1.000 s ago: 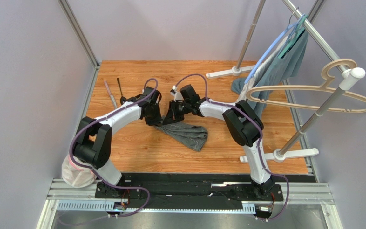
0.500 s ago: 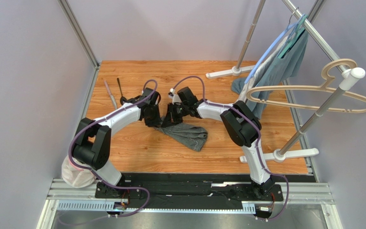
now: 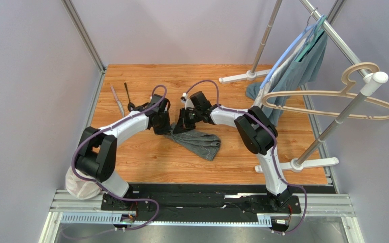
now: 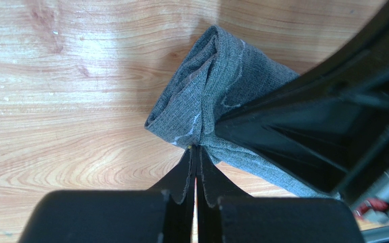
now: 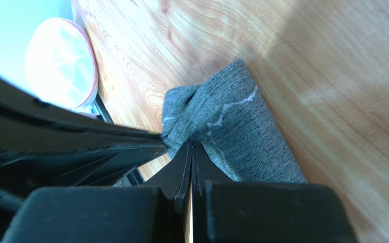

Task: Fold the napkin into a case and place the utensils inside
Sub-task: Grasp the top corner of the smaller rectangle folded napkin from the folded napkin.

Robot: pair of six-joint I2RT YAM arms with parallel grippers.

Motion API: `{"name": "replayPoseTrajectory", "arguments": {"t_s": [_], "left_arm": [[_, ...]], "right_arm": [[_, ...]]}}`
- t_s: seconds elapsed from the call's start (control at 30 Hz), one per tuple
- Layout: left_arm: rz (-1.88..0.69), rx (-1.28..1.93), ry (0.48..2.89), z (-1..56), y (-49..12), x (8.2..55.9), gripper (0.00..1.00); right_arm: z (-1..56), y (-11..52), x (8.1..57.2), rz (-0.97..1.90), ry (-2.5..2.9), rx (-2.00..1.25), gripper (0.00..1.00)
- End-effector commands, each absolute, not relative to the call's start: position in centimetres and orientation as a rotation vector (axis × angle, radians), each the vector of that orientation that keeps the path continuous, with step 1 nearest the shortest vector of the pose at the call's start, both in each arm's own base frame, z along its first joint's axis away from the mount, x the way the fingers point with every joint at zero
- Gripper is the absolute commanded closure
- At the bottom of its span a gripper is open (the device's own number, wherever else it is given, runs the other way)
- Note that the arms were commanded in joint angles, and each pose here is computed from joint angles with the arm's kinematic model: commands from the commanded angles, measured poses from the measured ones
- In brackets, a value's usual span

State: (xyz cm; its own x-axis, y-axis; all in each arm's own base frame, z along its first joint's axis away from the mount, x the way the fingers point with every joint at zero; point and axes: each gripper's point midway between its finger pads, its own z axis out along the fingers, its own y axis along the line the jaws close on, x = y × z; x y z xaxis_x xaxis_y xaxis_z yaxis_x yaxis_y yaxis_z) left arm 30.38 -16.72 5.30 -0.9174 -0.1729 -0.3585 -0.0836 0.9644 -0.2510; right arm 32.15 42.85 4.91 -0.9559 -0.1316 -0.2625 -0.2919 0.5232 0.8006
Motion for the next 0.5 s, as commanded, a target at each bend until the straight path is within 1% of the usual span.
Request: {"name": "replayPoseTrajectory", "arguments": {"t_s": [0.0, 0.1, 0.2, 0.3, 0.33, 0.4, 0.43, 0.47], "left_arm": [[-0.425, -0.13, 2.577, 8.1, -17.5, 31.4, 1.0], [-0.472, -0.091, 2.527, 8.9, -18.0, 31.8, 1.0], [-0.531, -0.06, 2.479, 9.7, -18.9, 32.1, 1.0], [-0.608, -0.046, 2.48, 9.8, -20.0, 31.9, 1.0], [-0.598, -0.056, 2.498, 9.4, -20.1, 32.2, 1.0], [-0.502, -0.114, 2.603, 7.6, -19.0, 31.5, 1.0], [-0.424, -0.137, 2.651, 6.6, -18.5, 32.1, 1.0], [-0.347, -0.164, 2.722, 5.6, -17.6, 31.2, 1.0]], "right_arm": [[4.6, 43.8, 32.2, 1.411, 2.577, -0.399, 1.0], [4.3, 44.6, 31.4, 1.464, 2.576, -0.387, 1.0], [3.4, 44.9, 30.9, 1.445, 2.59, -0.367, 1.0], [2.3, 44.9, 31.1, 1.431, 2.617, -0.339, 1.0], [2.0, 44.8, 30.9, 1.428, 2.626, -0.338, 1.0], [3.2, 45.0, 31.1, 1.455, 2.565, -0.357, 1.0], [3.7, 44.9, 31.1, 1.457, 2.55, -0.363, 1.0], [4.0, 44.8, 31.2, 1.458, 2.542, -0.362, 1.0]]}}
